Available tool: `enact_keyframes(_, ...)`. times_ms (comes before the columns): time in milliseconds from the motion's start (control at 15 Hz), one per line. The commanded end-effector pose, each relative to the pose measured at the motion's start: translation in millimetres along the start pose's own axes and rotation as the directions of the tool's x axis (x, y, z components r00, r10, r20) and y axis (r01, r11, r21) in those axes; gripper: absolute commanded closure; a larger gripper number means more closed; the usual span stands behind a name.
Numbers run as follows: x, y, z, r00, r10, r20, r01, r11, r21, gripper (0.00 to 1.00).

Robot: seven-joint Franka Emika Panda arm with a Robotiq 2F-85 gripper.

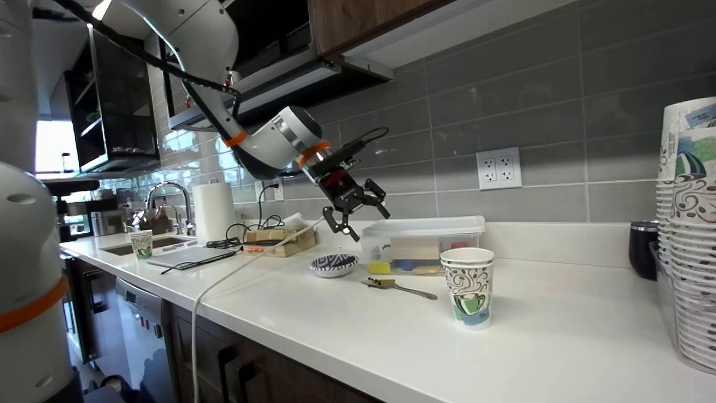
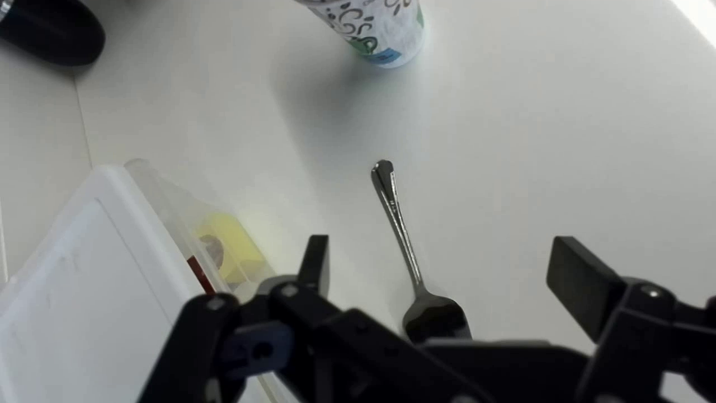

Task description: Flip the two paper cups

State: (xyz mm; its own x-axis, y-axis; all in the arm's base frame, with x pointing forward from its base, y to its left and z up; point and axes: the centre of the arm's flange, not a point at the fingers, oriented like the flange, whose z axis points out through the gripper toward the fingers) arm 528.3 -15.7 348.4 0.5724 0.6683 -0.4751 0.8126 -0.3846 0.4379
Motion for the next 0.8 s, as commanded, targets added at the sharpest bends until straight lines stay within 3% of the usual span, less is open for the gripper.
enact_keyframes(0,18.2,8.3,33.5,0.997,-0.035,0.070,0.041,0.996,-0.078,0.00)
enact_keyframes(400,7.5,-8.1,87.4,0.976,-0.115,0.184,0.138,0.984,-0.117,0.00)
enact_keyframes(733,1.1,-17.2,126.4,0.966,-0.124,0.228,0.154,0.981,-0.120,0.00)
